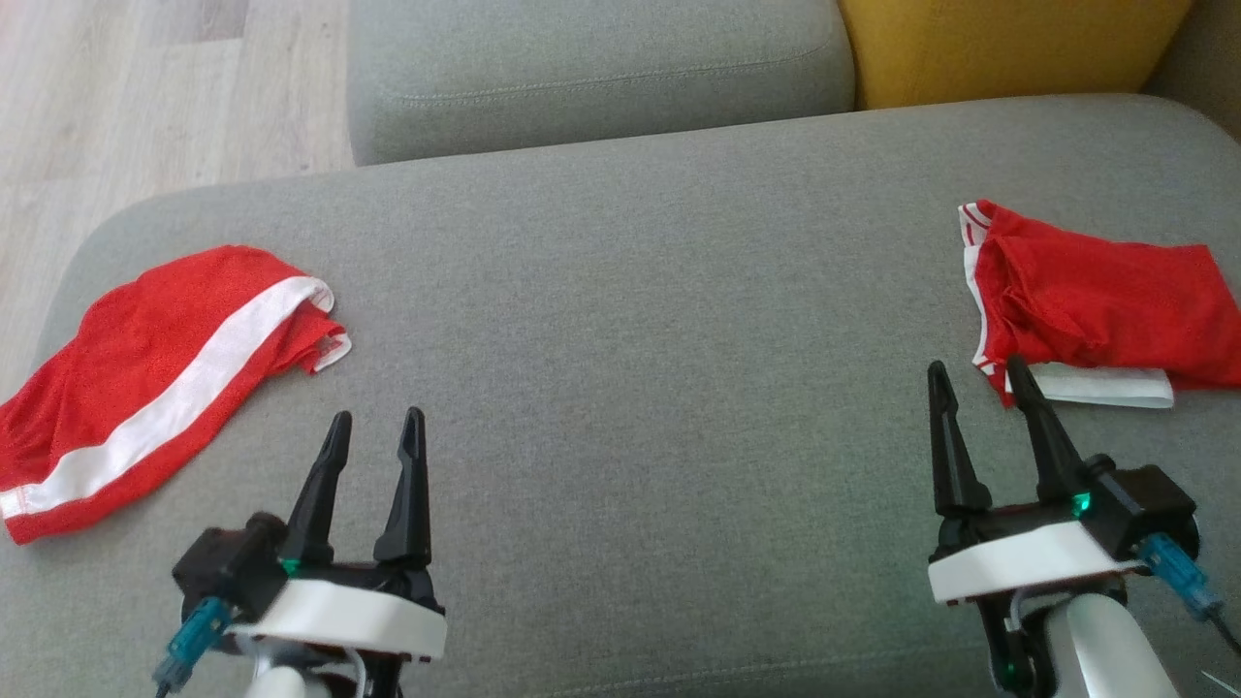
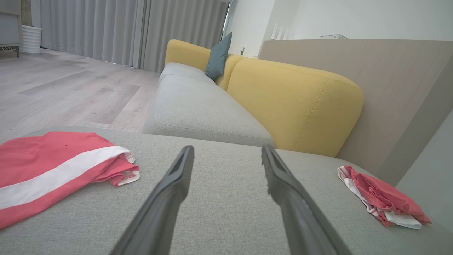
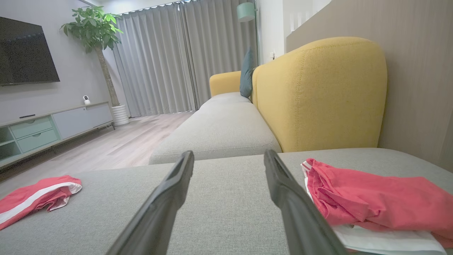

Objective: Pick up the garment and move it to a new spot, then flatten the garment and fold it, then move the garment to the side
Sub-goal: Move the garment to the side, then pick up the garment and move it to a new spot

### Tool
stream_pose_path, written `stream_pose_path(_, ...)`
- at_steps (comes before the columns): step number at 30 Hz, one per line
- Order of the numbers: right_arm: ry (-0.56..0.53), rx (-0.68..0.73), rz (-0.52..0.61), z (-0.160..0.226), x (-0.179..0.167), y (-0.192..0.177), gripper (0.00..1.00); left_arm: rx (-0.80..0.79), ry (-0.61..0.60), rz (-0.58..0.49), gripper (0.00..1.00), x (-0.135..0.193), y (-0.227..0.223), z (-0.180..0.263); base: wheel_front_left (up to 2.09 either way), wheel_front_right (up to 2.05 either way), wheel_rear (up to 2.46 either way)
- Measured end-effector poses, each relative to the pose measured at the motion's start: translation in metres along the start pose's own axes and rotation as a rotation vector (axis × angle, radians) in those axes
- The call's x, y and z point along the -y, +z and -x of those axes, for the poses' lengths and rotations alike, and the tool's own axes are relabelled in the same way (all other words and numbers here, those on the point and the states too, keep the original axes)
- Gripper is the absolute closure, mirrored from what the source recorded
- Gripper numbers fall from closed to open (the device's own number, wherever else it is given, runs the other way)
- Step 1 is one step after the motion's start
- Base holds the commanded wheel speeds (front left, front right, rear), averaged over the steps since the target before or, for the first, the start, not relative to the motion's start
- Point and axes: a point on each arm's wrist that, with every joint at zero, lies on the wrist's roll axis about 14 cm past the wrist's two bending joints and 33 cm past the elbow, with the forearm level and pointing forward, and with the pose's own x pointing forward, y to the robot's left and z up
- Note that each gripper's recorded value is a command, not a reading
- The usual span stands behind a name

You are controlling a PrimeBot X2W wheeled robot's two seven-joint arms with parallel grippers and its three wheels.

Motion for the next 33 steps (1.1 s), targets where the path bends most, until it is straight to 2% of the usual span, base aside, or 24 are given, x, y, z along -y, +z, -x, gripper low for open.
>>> stream_pose_path(16,0.033,-0.011,-0.023,-0.008,-0.011,-0.005,0.00,0.010,0.038,-0.005,0.00,-0.011,0.004,0.007,0.00,0.00,0.00)
stream_pose_path(23,0.149,-0.032,-0.040,-0.018,-0.050,-0.012,0.00,0.048,0.133,-0.023,0.00,-0.037,0.018,0.023,0.00,0.00,0.00)
stream_pose_path(33,0.355,-0.090,-0.072,-0.020,-0.120,-0.030,0.00,0.139,0.346,-0.066,0.00,-0.092,0.049,0.070,0.00,0.00,0.00)
